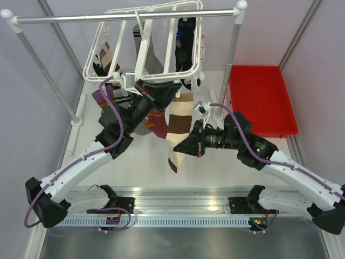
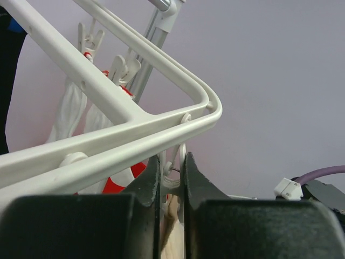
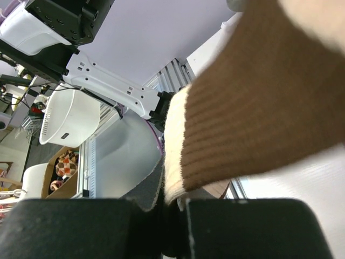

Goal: Remove the socks clipped to the hanger

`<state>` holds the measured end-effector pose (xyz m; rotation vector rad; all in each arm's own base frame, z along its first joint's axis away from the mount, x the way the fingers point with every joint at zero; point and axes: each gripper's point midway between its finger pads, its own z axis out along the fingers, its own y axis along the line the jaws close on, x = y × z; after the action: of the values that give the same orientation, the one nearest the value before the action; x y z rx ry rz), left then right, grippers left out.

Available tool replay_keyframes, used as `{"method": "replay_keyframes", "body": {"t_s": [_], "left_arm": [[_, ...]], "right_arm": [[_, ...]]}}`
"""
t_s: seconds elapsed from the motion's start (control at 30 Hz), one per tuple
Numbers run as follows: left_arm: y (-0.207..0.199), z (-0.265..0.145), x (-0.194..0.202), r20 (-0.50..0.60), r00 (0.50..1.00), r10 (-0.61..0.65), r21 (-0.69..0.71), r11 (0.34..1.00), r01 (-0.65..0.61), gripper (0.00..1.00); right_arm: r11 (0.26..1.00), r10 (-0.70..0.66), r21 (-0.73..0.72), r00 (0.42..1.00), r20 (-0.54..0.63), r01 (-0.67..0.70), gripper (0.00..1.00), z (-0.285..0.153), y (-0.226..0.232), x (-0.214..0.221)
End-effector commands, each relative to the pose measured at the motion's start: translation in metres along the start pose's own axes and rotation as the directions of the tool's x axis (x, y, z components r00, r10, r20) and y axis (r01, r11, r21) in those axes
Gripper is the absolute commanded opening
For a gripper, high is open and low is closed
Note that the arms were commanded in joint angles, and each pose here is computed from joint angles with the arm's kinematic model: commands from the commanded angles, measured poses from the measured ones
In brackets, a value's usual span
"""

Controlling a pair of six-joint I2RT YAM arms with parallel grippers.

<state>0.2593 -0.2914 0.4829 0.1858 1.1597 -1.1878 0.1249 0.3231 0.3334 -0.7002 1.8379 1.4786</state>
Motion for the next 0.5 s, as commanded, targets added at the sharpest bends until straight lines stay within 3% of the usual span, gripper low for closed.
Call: {"method": "replay_keyframes", "body": {"t_s": [0.0, 0.13, 0.2, 0.23, 0.3, 0.33, 0.47], "left_arm": [[-0.010, 0.001, -0.027, 0.075, 0.997, -0.025, 0.008, 1.000, 0.024, 0.03], [-0.010, 0.000, -0.027, 0.075, 0.997, -0.026, 0.003, 1.000, 0.026, 0.02], [-0.009, 0.000, -0.026, 0.069, 0.997, -0.024, -0.003, 1.000, 0.024, 0.02], [-0.009, 0.000, -0.027, 0.069, 0.997, -0.024, -0.003, 1.000, 0.024, 0.02], [-0.011, 0.000, -0.027, 0.061, 0.998, -0.022, 0.003, 1.000, 0.022, 0.02], [-0.011, 0.000, -0.027, 0.057, 0.998, -0.021, 0.002, 1.000, 0.021, 0.02], [-0.008, -0.002, -0.025, 0.041, 0.999, -0.001, -0.017, 1.000, 0.002, 0.02]], "right_arm": [[1.000, -0.010, -0.024, 1.000, 0.023, 0.010, 0.06, -0.005, 0.010, -0.005], [0.999, -0.012, 0.036, 0.999, 0.044, 0.010, 0.04, -0.006, -0.001, -0.007], [0.994, -0.021, 0.107, 0.999, 0.048, 0.016, 0.03, -0.011, -0.011, -0.008], [0.978, -0.029, 0.210, 0.996, 0.083, 0.011, 0.02, -0.014, -0.028, -0.015], [0.919, -0.066, 0.394, 0.994, 0.087, 0.026, 0.02, -0.033, -0.052, -0.023], [0.853, -0.102, 0.522, 0.986, 0.131, 0.019, 0.02, -0.047, -0.073, -0.036], [0.674, -0.144, 0.738, 0.979, 0.146, -0.011, 0.03, -0.088, -0.126, -0.060]]}}
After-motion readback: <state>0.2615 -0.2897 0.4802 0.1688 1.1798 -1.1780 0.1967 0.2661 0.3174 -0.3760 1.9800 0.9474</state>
